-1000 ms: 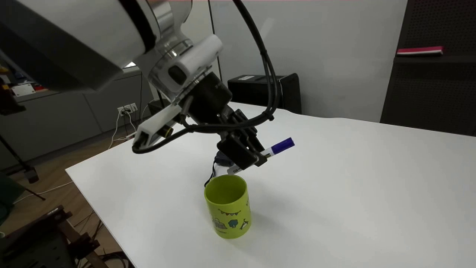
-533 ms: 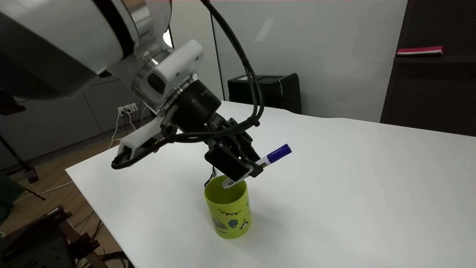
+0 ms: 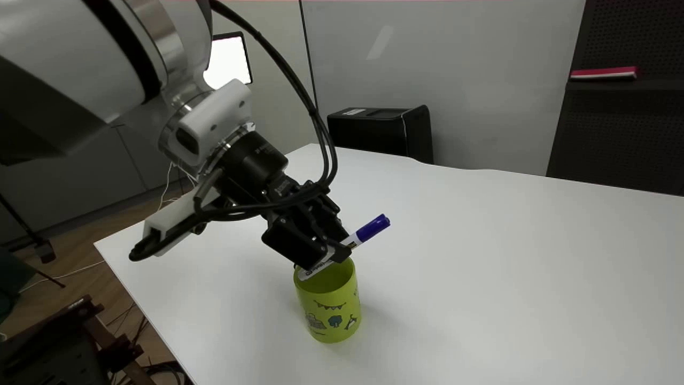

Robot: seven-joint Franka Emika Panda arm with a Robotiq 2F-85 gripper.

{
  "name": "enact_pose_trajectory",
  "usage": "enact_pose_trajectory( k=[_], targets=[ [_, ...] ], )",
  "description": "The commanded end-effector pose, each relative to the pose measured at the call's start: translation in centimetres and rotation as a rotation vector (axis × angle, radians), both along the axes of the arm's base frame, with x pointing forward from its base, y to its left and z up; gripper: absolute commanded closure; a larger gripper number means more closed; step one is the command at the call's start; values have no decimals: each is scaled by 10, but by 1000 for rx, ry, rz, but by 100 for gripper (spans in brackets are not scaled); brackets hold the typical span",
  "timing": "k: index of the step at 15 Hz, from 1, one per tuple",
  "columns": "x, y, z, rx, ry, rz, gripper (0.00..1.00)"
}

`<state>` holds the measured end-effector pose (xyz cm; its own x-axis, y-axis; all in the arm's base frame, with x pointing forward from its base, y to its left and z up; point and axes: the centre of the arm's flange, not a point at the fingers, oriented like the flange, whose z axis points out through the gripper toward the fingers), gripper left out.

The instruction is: Place the blue pen inside the yellow mug

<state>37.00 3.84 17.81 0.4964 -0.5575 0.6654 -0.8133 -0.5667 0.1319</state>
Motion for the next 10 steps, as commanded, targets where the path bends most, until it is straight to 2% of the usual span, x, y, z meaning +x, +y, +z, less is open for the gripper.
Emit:
enact_pose_trajectory(
  k=[1,7,10],
  targets=[
    [-7,8,-5,-13,-48,0,94],
    [1,12,-7,-24,-167,30,94],
    [3,10,-10,-24,-184,37,94]
  ],
)
